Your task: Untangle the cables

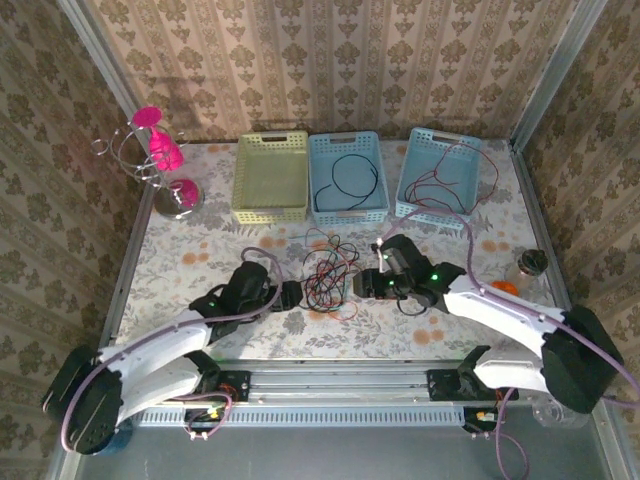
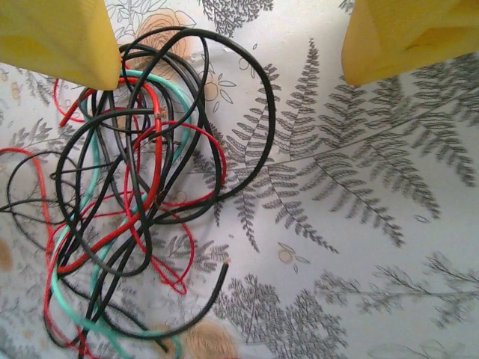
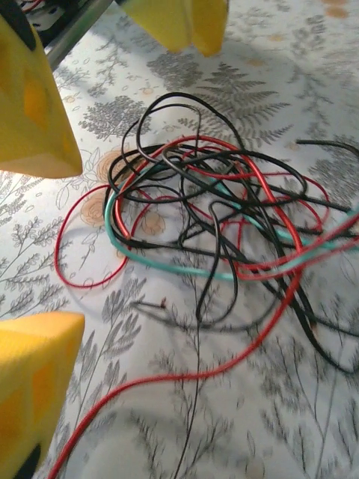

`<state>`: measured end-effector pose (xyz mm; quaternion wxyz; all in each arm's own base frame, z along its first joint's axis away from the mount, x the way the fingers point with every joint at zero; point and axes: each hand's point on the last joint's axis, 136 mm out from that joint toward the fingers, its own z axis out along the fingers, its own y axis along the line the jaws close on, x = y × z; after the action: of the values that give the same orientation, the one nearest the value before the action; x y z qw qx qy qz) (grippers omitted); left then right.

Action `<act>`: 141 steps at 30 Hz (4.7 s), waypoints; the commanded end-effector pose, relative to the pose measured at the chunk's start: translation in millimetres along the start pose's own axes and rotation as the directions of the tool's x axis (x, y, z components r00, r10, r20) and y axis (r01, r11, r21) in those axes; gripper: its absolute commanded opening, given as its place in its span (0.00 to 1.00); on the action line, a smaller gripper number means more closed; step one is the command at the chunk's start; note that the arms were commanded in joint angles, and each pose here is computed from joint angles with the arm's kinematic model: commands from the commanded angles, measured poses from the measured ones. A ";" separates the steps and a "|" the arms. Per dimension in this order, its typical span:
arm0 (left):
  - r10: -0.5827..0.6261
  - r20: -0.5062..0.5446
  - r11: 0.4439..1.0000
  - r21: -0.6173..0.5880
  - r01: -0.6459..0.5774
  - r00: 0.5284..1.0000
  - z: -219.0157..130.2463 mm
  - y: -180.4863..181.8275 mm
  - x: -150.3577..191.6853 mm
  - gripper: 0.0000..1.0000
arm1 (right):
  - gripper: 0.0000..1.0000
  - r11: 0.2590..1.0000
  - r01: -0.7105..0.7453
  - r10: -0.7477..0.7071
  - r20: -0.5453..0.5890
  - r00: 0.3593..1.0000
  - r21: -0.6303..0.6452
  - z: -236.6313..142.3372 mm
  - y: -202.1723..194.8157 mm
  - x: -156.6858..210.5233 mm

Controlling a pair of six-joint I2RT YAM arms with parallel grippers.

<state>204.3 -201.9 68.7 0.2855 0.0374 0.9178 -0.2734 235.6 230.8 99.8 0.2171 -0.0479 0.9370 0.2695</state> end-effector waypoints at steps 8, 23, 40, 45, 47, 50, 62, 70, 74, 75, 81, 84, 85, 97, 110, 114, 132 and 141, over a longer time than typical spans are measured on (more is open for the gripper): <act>0.013 -0.037 0.999 -0.050 -0.015 0.999 37.4 -5.7 5.8 0.71 | 0.52 0.999 0.005 -0.006 0.020 1.000 0.043 38.8 8.1 -24.1; 0.007 -0.006 0.997 -0.080 -0.007 1.000 27.5 3.5 8.7 0.00 | 0.00 0.999 0.012 -0.017 0.109 0.994 0.043 19.7 13.4 -41.7; 0.067 0.112 0.990 0.117 -0.080 0.991 -38.0 -66.8 -42.1 0.00 | 0.46 0.991 0.124 -0.115 0.158 0.981 -0.050 -16.0 47.9 -42.6; 0.062 0.181 0.979 0.181 -0.095 0.982 -56.9 -83.4 -58.1 0.00 | 0.51 0.981 0.166 -0.146 0.188 0.971 -0.096 -22.6 64.0 -44.6; 0.058 0.199 0.977 0.189 -0.096 0.978 -59.9 -85.3 -61.9 0.00 | 0.53 0.974 0.195 -0.172 0.188 0.967 -0.112 -23.6 70.3 -42.6; 0.059 0.197 0.982 0.165 -0.092 0.979 -55.4 -80.4 -61.0 0.30 | 0.54 0.972 0.213 -0.193 0.181 0.964 -0.098 -22.3 70.8 -39.5; -0.070 0.195 0.997 0.043 0.063 0.978 -42.6 -33.3 -43.2 0.69 | 0.55 0.970 0.237 -0.243 0.112 0.964 0.058 4.6 53.2 -43.0; -0.024 0.088 0.999 -0.037 0.027 0.996 -9.9 -29.6 -31.7 0.65 | 0.52 0.938 0.295 -0.299 -0.005 0.954 0.180 59.0 46.9 -62.1; -0.031 0.047 0.999 -0.025 0.032 0.998 7.4 -32.6 -24.1 0.53 | 0.50 0.902 0.359 -0.367 -0.012 0.930 0.241 76.8 45.1 -77.9; -0.032 0.037 0.999 -0.024 0.033 0.999 10.9 -32.1 -21.4 0.50 | 0.50 0.881 0.393 -0.402 -0.019 0.915 0.265 79.2 43.3 -82.6; -0.074 0.010 0.997 -0.036 0.074 0.997 23.6 -21.2 -6.4 0.32 | 0.56 0.736 0.571 -0.592 -0.064 0.803 0.364 87.9 37.3 -106.7; -0.088 0.016 0.995 -0.046 0.089 0.996 21.9 -15.6 -3.8 0.26 | 0.55 0.686 0.639 -0.644 -0.119 0.756 0.348 100.1 38.3 -106.5; -0.090 0.020 0.995 -0.047 0.091 0.996 20.5 -15.1 -4.3 0.24 | 0.54 0.678 0.649 -0.651 -0.127 0.748 0.345 103.4 38.6 -106.8; -0.112 0.086 0.993 -0.034 0.115 0.990 -8.6 -2.8 -3.9 0.00 | 0.40 0.677 0.693 -0.683 -0.140 0.717 0.247 118.4 58.4 -104.8; -0.114 0.096 0.993 -0.010 0.116 0.989 -22.6 -1.6 -3.1 0.04 | 0.48 0.649 0.722 -0.699 -0.189 0.690 0.238 126.7 50.3 -98.1; -0.115 0.089 0.993 -0.005 0.116 0.989 -22.2 -2.4 -1.7 0.07 | 0.44 0.611 0.747 -0.712 -0.231 0.663 0.261 133.6 38.8 -95.6; -0.043 0.075 0.991 0.133 0.032 0.996 -8.9 -41.8 -7.4 0.76 | 0.00 0.671 0.694 -0.737 0.131 0.663 0.259 -2.8 124.5 -127.2; -0.022 0.111 0.999 0.039 0.018 0.994 4.4 -30.7 -14.3 0.85 | 0.00 0.708 0.688 -0.702 0.260 0.663 0.157 -60.7 158.5 -128.5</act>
<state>201.0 -226.1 77.6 0.3077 0.0200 0.9027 -0.3001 307.1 332.6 263.4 0.4467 -0.3578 0.8106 0.1241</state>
